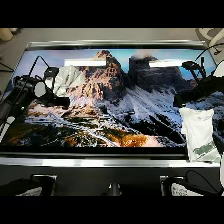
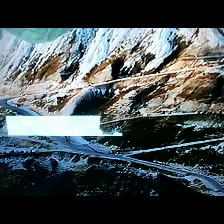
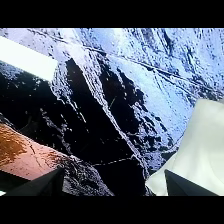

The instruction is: Fold the shirts.

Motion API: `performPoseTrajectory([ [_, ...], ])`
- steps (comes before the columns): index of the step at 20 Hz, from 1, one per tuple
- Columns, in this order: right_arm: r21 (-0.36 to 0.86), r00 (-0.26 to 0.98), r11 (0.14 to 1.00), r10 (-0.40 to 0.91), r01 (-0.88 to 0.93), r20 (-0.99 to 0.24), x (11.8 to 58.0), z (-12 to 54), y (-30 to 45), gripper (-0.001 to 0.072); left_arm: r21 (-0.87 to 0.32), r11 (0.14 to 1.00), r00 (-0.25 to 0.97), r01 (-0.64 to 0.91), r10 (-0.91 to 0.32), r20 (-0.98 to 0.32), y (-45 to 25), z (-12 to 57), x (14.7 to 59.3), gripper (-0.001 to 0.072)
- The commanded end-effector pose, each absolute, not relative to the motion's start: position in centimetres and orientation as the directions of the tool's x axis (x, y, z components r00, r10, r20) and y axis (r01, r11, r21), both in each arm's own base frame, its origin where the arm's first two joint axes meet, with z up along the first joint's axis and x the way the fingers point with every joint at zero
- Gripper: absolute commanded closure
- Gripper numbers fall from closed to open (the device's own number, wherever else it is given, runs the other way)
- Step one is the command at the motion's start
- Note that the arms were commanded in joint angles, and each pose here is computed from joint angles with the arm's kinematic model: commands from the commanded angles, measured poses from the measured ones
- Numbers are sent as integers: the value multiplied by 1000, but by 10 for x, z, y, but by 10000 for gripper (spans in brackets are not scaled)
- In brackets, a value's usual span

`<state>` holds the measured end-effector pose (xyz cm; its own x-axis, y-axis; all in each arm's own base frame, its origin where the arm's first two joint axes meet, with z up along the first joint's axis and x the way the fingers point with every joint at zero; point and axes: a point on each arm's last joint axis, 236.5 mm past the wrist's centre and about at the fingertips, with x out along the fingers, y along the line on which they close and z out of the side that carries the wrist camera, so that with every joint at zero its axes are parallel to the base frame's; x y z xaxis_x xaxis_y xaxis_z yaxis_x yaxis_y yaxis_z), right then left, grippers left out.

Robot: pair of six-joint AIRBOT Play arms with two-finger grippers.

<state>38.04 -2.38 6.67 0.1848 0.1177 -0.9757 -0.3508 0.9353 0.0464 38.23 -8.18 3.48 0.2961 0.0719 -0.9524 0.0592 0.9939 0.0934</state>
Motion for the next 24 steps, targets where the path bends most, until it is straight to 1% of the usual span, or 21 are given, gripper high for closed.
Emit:
performPoseTrajectory([
  [1, 46, 185, 935, 118, -350, -976, 381, 67, -24, 41, 94, 994, 296, 60, 72, -952, -82, 35, 382, 30],
  [15, 46, 185, 935, 118, -350, -976, 381, 67, -24, 41, 92, 994, 298, 55, 71, -952, -82, 35, 383, 30],
  [19, 42, 195, 936, 116, -349, -974, 383, 67, -24, 41, 65, 996, 397, 67, 33, -917, -92, 42, 407, 31],
  [21, 21, 239, 939, 109, -345, -965, 393, 69, -26, 41, 53, 996, 439, 73, 16, -898, -96, 46, 417, 31],
  [24, 7, 268, 940, 104, -341, -958, 400, 71, -27, 41, 24, 997, 460, 76, -14, -888, -103, 48, 423, 32],
])
